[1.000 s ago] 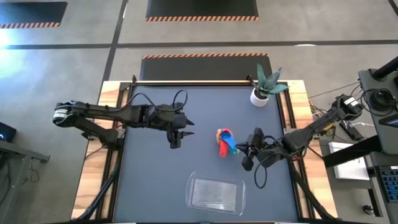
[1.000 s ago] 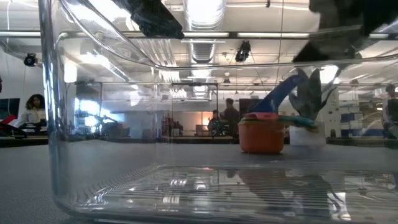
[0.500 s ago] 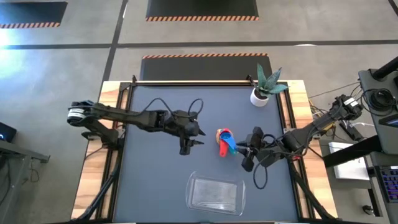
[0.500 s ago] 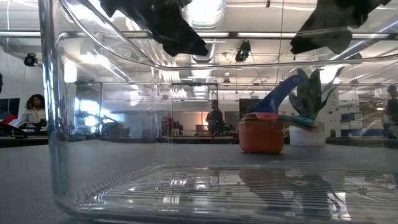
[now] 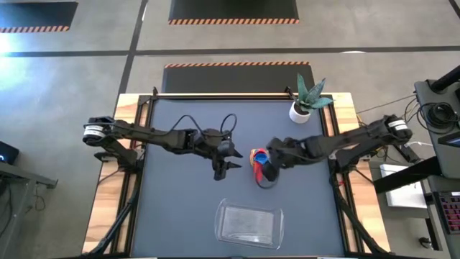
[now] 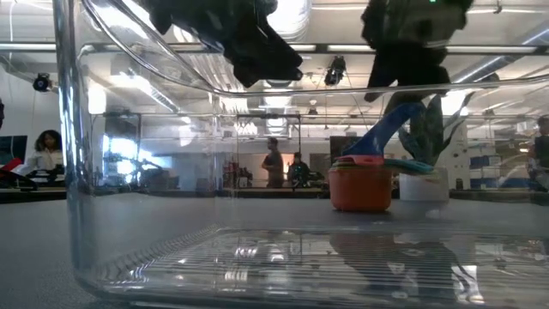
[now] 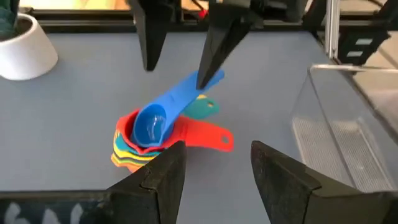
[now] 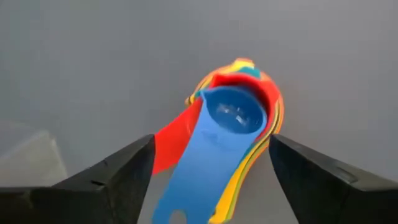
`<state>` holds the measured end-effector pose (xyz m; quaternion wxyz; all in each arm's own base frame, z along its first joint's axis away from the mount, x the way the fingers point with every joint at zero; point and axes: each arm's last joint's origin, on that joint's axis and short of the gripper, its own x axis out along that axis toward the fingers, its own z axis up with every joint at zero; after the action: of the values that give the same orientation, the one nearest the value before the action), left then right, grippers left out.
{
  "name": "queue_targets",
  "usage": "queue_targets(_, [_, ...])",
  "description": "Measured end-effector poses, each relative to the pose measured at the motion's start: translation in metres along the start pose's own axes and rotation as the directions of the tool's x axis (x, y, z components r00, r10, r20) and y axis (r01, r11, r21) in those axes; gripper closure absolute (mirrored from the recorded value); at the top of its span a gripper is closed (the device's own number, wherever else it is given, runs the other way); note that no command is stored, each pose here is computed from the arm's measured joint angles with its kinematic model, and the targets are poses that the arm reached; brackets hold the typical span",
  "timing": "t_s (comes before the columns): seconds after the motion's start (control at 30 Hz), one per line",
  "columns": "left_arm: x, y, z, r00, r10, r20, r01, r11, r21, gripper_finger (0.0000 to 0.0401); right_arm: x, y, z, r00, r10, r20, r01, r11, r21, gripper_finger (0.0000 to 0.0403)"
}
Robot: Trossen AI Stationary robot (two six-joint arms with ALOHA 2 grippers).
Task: Nest measuring cups in basket
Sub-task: Stack the blue measuring cup on top of the orange measuring cup
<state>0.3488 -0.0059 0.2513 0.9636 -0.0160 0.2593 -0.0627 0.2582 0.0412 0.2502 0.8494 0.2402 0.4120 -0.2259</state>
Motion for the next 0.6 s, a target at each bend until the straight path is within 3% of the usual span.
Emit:
queue_targets(0.23, [-0.003,0.001,-0.007,0.992,0.003,0.128,-0.003,1.0,0.004,0.0247,0.003,0.008,0.027,0.977,0.048,-0.206,-0.037,0.998,0.056,0.0086])
queue_targets(0.43, [-0.019,0.006,-0.026,0.981,0.023,0.195,-0.018,0.999,-0.026,0.0265,0.012,0.011,0.033,0.941,-0.041,-0.335,0.057,0.998,0.038,0.0096])
queue_targets(0.6, [-0.029,0.005,-0.031,0.967,0.021,0.252,-0.015,1.0,-0.023,0.0271,0.028,0.005,0.032,0.914,-0.043,-0.402,0.069,0.996,0.052,0.01])
